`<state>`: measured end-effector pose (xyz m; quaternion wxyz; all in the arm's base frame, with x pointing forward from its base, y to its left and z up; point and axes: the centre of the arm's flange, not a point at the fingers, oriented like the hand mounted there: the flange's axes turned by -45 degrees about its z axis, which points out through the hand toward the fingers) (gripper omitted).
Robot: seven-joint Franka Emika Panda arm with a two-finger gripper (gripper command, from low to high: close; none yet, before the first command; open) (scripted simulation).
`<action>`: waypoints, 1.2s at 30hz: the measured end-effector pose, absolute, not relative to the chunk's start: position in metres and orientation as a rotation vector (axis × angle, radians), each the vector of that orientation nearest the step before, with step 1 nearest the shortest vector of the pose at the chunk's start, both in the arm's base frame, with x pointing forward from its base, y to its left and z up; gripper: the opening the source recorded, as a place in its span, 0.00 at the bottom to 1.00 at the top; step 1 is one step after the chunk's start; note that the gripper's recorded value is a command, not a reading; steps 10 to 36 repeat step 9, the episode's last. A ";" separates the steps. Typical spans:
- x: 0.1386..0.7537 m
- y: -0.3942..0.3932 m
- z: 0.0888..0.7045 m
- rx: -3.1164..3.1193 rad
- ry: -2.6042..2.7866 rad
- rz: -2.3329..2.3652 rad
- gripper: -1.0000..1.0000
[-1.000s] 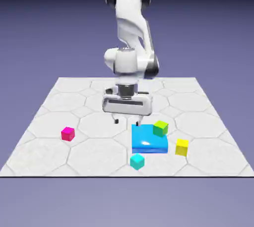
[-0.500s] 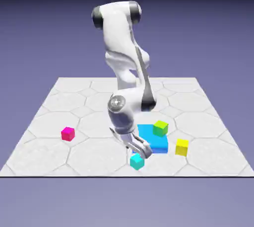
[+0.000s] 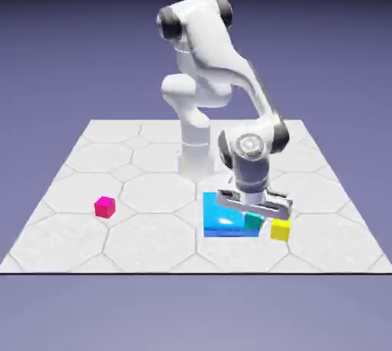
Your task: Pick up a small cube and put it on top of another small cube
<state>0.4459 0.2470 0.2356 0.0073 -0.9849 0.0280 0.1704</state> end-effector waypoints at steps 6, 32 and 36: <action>0.420 0.261 0.172 -3.093 0.006 0.534 1.00; 0.426 0.261 0.189 -3.096 0.007 0.532 1.00; 0.426 0.261 0.189 -3.096 0.007 0.532 1.00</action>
